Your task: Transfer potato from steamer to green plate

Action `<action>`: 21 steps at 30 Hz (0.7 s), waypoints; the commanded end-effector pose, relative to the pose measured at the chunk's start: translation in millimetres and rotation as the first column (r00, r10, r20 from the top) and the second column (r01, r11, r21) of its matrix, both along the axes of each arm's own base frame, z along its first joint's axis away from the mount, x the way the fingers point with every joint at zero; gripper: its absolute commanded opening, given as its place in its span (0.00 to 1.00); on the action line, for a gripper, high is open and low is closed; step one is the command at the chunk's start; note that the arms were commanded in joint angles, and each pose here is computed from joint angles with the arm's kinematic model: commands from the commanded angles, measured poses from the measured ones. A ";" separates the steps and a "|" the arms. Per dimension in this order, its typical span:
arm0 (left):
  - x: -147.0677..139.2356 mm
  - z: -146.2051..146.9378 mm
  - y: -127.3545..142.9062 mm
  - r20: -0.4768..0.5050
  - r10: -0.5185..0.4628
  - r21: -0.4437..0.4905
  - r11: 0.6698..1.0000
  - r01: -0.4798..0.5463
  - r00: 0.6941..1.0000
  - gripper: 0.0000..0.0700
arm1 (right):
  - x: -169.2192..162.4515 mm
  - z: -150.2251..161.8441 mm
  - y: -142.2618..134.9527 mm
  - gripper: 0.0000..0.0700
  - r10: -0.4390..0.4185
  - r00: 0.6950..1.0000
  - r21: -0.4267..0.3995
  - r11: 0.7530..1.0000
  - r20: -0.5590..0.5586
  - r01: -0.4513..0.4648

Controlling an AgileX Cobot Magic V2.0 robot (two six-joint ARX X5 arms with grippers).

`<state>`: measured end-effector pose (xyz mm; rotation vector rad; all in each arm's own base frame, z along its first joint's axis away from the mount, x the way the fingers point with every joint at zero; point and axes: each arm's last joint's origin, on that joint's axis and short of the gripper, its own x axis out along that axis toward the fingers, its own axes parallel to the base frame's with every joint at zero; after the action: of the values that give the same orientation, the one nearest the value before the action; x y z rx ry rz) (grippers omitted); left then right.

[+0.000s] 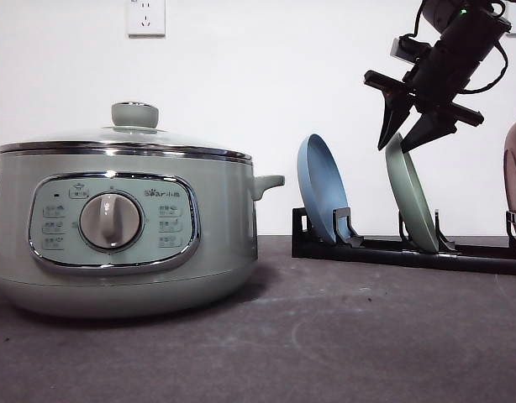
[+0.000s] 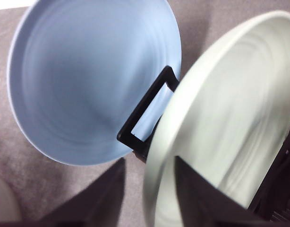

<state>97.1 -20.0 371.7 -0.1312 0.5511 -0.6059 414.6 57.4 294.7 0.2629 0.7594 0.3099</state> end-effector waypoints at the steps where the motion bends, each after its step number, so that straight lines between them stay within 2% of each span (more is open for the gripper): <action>1: -0.1 6.0 -0.3 0.033 -0.011 0.008 1.000 0.011 0.999 0.92 | 4.8 2.2 2.7 0.14 -0.001 1.000 0.008 1.000 0.014 0.001; 8: -0.1 6.0 -0.3 0.033 -0.011 0.008 1.000 0.011 0.999 0.92 | 4.8 2.3 2.2 0.01 -0.005 1.000 0.013 1.000 0.011 0.005; 15: -0.1 6.0 -0.3 0.033 -0.011 0.008 1.000 0.011 0.999 0.92 | 3.4 5.3 2.9 0.01 0.019 1.000 0.034 0.999 0.018 -0.019; 21: -0.1 6.0 -0.3 0.033 -0.012 0.008 1.000 0.011 0.999 0.92 | -5.4 26.2 2.9 0.01 0.038 0.996 0.055 0.998 0.086 -0.042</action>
<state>97.1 -20.0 371.7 -0.1311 0.5512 -0.6060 411.3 58.6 301.8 0.2948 0.7462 0.3601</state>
